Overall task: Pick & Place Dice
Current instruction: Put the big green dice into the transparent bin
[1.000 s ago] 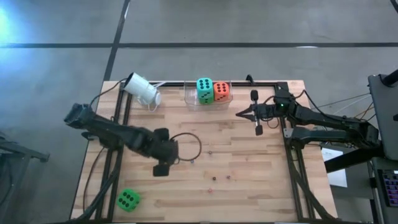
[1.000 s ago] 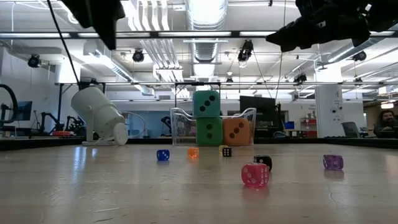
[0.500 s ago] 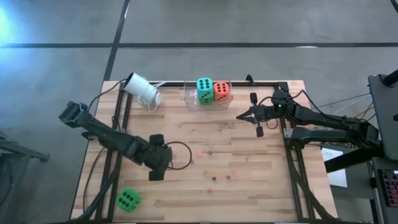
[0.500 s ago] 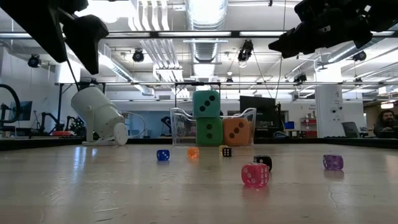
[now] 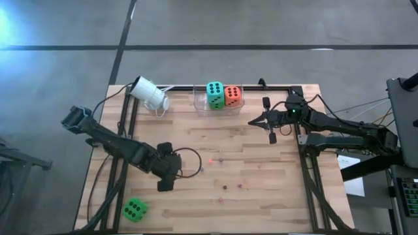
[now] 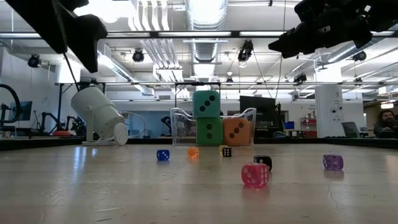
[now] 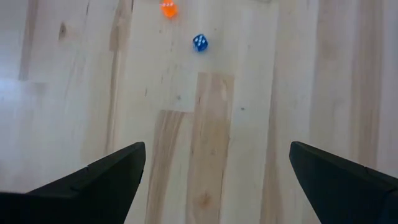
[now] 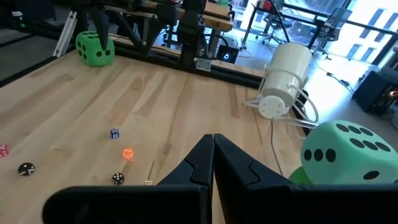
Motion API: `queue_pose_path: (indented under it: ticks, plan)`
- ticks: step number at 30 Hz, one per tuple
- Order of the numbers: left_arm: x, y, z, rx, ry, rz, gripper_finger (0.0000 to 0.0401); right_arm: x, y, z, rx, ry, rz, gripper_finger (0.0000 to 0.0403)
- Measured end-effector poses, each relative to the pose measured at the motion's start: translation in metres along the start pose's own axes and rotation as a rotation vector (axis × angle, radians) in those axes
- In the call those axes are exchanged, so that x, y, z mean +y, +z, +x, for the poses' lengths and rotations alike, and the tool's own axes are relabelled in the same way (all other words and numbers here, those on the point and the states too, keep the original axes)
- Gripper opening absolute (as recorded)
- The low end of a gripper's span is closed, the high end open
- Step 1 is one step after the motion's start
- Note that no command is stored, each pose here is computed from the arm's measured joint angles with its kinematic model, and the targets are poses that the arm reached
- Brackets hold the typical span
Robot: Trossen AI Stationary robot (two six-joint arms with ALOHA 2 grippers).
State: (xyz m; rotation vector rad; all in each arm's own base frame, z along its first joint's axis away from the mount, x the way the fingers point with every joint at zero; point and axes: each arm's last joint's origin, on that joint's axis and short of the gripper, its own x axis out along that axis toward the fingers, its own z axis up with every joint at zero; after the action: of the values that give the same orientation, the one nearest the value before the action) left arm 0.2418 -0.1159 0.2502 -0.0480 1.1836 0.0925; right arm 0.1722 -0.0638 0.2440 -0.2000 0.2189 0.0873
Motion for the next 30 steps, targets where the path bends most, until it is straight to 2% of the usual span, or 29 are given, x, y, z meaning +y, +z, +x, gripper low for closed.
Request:
queue_pose_path:
  ticks: [3,8,22,25,30]
  plan:
    - [0.000,-0.001,0.000,0.018,-0.014,0.059,0.0400,0.000,0.000,0.000,0.000,0.000,0.013,0.0008]
    - [-0.013,-0.009,-0.003,0.069,-0.124,0.154,0.0400,0.000,0.000,0.000,0.000,0.000,0.023,0.0008]
    - [-0.064,-0.059,-0.022,0.141,-0.173,0.270,0.0400,0.000,0.000,0.000,0.001,0.000,0.023,0.0008]
    - [-0.074,-0.069,-0.028,0.178,-0.229,0.281,0.0400,0.000,0.000,0.000,0.001,0.000,0.023,0.0008]
    - [-0.089,-0.087,-0.037,0.338,-0.390,0.219,0.0400,0.000,0.000,0.000,0.001,-0.001,-0.001,0.0008]
